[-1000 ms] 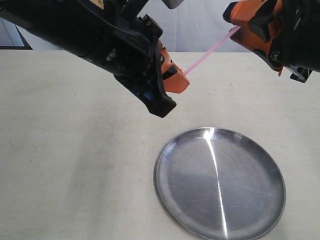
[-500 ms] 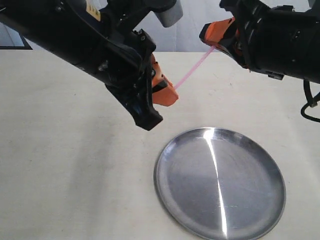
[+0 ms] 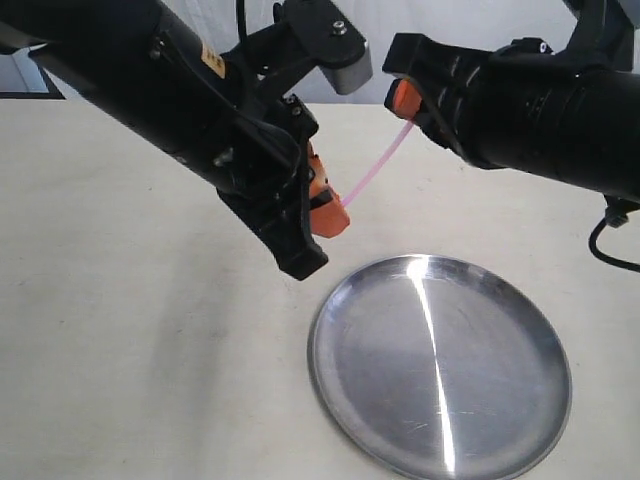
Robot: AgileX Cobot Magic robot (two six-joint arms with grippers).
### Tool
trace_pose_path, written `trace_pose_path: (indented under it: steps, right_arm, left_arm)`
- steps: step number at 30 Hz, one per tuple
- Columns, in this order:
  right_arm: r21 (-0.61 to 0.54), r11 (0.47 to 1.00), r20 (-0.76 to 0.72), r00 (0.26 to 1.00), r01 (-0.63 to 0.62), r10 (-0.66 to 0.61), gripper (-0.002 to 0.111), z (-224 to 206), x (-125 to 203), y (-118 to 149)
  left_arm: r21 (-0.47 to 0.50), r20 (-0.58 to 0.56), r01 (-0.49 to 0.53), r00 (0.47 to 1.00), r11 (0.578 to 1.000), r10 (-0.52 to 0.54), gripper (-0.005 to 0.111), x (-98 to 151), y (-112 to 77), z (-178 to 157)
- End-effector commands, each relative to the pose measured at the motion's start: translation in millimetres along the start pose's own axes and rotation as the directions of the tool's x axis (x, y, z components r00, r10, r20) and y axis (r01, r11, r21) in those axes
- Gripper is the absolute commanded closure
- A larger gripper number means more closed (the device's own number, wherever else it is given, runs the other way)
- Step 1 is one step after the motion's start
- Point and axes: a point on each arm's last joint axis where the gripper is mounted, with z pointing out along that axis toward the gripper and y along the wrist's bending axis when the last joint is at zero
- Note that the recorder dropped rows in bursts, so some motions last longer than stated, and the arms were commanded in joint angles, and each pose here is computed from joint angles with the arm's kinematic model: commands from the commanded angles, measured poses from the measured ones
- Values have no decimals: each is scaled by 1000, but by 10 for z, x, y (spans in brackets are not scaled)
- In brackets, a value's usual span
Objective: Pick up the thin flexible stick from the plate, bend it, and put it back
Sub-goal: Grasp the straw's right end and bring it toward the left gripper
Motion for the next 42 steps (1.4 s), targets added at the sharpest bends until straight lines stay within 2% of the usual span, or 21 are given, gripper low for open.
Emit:
trace_pose_path:
  steps: [1,16,36,42]
  right_arm:
    - [7,998,-48,997,62,-61,109,94,126,26]
    - [80,978,-110,977,193,-184,109,301,403,57]
    - [140,968,-158,970,210,-187,109,459,538,-34]
    - [144,967,-156,970,210,-187,109,458,535,-37]
  left_arm:
    - [-26,75,19,997,999,-17,107,-86,11,-12]
    - [-60,98,14,995,998,-9,107,-107,42,-15]
    - [-113,132,51,991,992,-36,107,-134,95,-23]
    - [-131,132,96,988,987,-79,107,-97,189,-51]
